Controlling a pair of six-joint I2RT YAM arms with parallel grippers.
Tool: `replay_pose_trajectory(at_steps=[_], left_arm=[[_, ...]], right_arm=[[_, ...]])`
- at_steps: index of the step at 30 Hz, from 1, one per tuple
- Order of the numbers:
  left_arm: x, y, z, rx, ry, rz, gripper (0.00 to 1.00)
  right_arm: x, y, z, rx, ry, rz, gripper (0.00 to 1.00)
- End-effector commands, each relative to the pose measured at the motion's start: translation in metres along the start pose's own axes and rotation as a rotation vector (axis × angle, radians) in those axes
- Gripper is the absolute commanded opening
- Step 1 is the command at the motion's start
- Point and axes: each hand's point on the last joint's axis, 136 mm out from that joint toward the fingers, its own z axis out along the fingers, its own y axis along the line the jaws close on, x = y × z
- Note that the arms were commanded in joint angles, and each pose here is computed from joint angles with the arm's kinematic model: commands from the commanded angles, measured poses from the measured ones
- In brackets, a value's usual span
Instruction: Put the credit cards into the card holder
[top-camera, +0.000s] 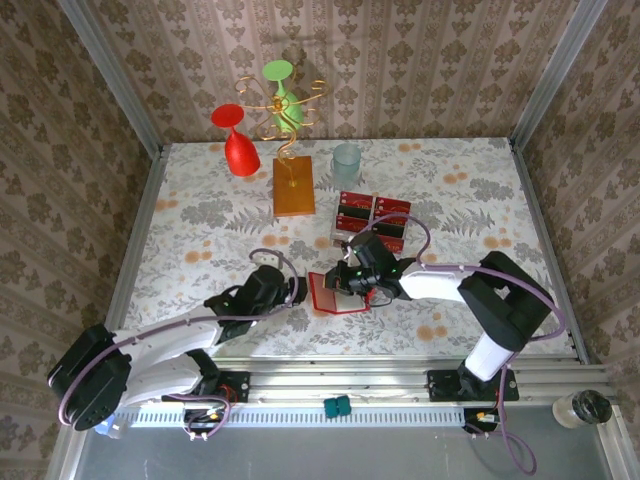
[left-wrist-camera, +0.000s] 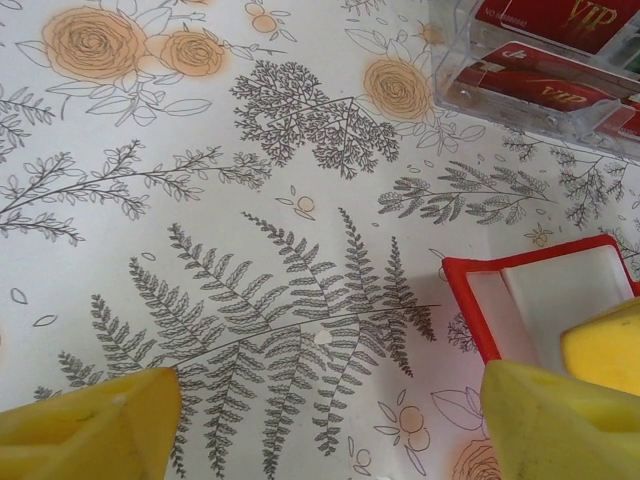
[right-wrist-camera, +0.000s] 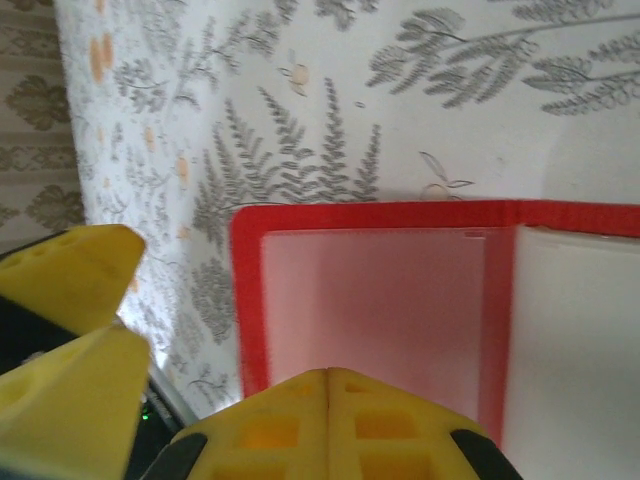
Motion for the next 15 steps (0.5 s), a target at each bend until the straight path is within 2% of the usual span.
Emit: replay_pose_trajectory(at_steps=[1, 9, 15], left_arm=[[-0.009, -0.011, 0.002, 0.023, 0.005, 0.006, 0.8], [-0.004, -0.02, 0.012, 0.025, 0.028, 0.019, 0.8], [-0.003, -0.027, 0.016, 0.024, 0.044, 0.042, 0.81]], right_arm=[[0.0, -0.003, 0.012, 0.018, 0.017, -0.009, 0.07], [0.001, -0.006, 0.016, 0.023, 0.032, -0.004, 0.09], [-0.011, 0.006, -0.017, 0.012, -0.023, -0.043, 0.11]])
